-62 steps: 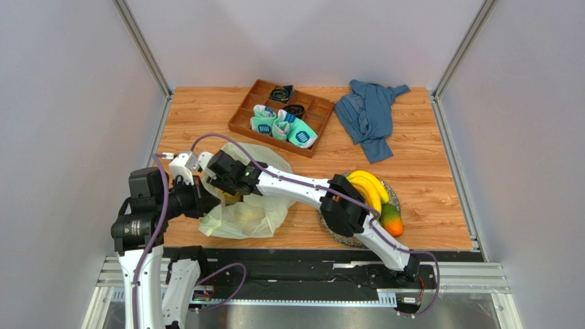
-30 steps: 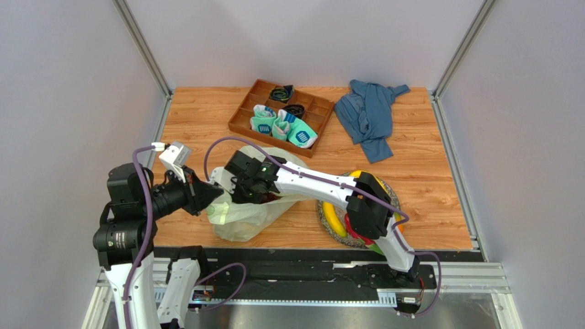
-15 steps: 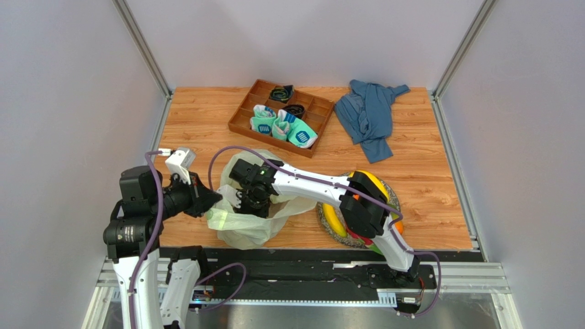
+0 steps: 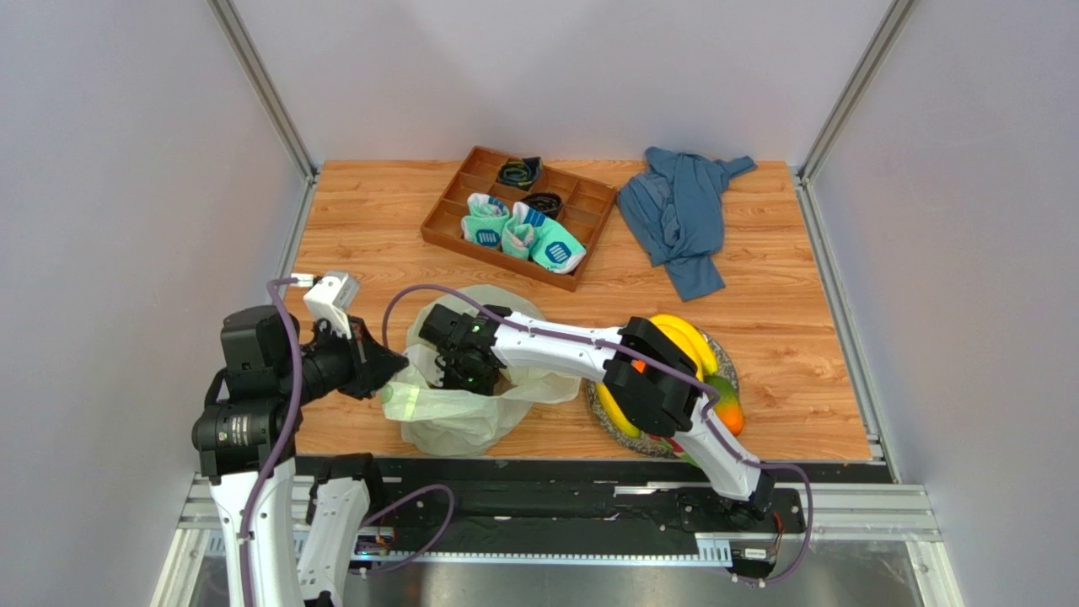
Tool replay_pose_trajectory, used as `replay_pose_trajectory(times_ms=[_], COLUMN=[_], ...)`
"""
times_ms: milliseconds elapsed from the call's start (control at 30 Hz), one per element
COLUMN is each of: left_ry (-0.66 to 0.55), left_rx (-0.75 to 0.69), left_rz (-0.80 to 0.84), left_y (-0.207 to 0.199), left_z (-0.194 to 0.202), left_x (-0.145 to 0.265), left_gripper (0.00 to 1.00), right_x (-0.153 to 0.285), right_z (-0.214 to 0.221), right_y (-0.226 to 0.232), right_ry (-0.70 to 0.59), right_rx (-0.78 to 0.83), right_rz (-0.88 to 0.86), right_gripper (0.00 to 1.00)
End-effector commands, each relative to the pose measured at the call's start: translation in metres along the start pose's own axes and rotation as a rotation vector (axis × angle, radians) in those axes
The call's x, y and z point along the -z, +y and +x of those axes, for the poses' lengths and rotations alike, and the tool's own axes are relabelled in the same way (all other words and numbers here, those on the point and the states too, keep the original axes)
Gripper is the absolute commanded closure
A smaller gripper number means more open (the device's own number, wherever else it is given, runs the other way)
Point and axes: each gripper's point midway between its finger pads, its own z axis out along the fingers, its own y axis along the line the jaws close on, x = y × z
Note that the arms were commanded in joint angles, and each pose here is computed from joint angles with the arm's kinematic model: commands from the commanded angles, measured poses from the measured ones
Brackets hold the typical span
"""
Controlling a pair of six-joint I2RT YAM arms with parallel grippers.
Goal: Take the fake fruits out of the plastic bag
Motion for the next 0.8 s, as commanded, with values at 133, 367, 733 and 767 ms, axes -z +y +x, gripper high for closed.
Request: replay_pose_trajectory(times_ms=[133, 367, 733, 767], left_ry=[-0.038, -0.057, -0.052, -0.046], left_rx=[-0.013, -0.019, 0.029, 0.035], left_rz=[0.002, 0.001, 0.001, -0.002], left_y=[0.006, 0.014, 0.033, 0.036], left_z=[-0.011, -0.023, -0.043, -0.045], left_x=[-0.007, -0.016, -0.040, -0.043], left_gripper=[1.00, 1.00, 1.00, 1.00], right_x=[0.041, 0.156, 0.256, 0.267], right_z=[-0.018, -0.065, -0.064, -0.058], right_y=[-0.028, 0.007, 0.031, 0.031], right_ry=[-0.050, -0.299, -0.513, -0.529], right_rx=[0.035, 0.038, -0.014, -0.023], right_rz=[0.120, -0.061, -0.198, -0.180], right_gripper=[0.67, 0.70, 0.70, 0.71])
